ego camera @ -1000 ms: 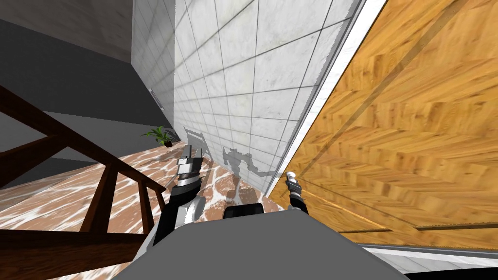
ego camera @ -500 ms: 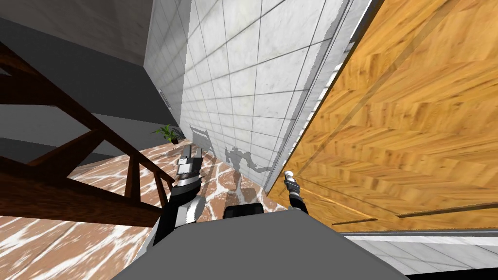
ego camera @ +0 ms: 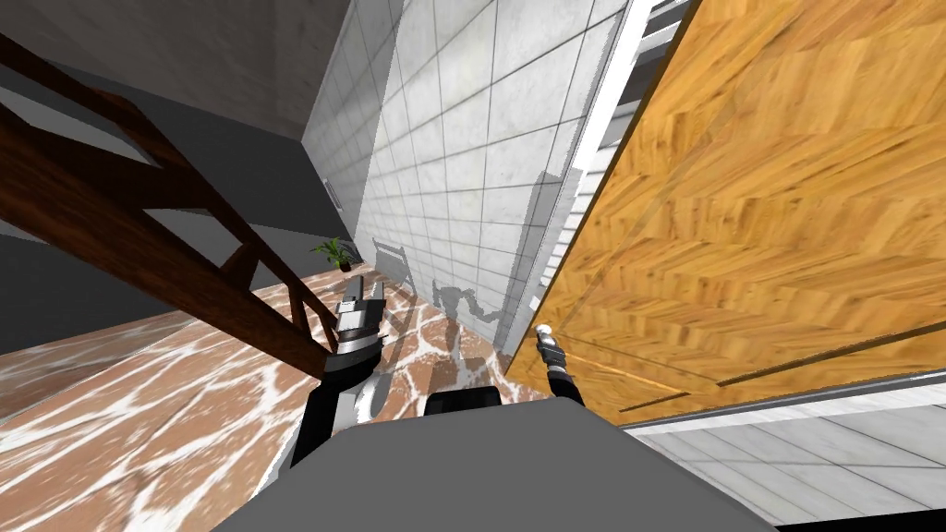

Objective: Pull the door open

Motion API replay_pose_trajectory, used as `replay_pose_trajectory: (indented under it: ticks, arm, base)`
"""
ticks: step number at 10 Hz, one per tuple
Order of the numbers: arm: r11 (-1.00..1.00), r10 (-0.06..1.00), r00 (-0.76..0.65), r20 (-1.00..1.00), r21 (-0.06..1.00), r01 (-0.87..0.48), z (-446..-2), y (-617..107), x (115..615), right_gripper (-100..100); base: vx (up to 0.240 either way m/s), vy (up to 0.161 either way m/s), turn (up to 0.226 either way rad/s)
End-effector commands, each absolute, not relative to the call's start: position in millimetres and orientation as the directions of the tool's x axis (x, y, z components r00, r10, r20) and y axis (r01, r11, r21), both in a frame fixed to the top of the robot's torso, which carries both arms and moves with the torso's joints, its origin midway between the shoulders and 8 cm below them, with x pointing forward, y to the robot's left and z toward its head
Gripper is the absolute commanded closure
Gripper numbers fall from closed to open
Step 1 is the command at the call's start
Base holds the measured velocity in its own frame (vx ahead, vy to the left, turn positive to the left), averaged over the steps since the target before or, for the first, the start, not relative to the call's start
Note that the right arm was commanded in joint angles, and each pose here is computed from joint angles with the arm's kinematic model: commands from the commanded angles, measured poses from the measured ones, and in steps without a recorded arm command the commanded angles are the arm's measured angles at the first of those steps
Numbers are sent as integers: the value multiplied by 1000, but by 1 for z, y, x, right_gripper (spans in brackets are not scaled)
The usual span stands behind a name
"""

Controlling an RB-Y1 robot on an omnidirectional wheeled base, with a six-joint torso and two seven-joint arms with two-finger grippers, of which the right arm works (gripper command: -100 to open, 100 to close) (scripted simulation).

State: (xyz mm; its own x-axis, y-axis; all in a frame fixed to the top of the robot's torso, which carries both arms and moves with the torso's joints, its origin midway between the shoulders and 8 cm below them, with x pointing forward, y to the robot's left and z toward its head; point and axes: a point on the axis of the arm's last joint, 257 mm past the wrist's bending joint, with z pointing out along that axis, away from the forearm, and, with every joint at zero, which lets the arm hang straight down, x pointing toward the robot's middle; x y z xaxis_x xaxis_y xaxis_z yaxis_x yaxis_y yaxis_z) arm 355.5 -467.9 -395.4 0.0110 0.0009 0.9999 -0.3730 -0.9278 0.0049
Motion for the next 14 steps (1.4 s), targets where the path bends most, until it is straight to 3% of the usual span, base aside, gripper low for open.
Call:
replay_pose_trajectory:
  ticks: [1, 9, 14]
  arm:
    - [-940, 3, 8, 1000, 5, -342, -394, -460, 355, 100]
    - [-974, 3, 6, 1000, 4, -226, -393, -431, 352, 100]
    - [-989, 3, 2, 1000, 3, -147, -393, -423, 331, 100]
  base:
    - [-190, 6, 67]
    - [-215, -22, 55]
    - [-224, -25, 123]
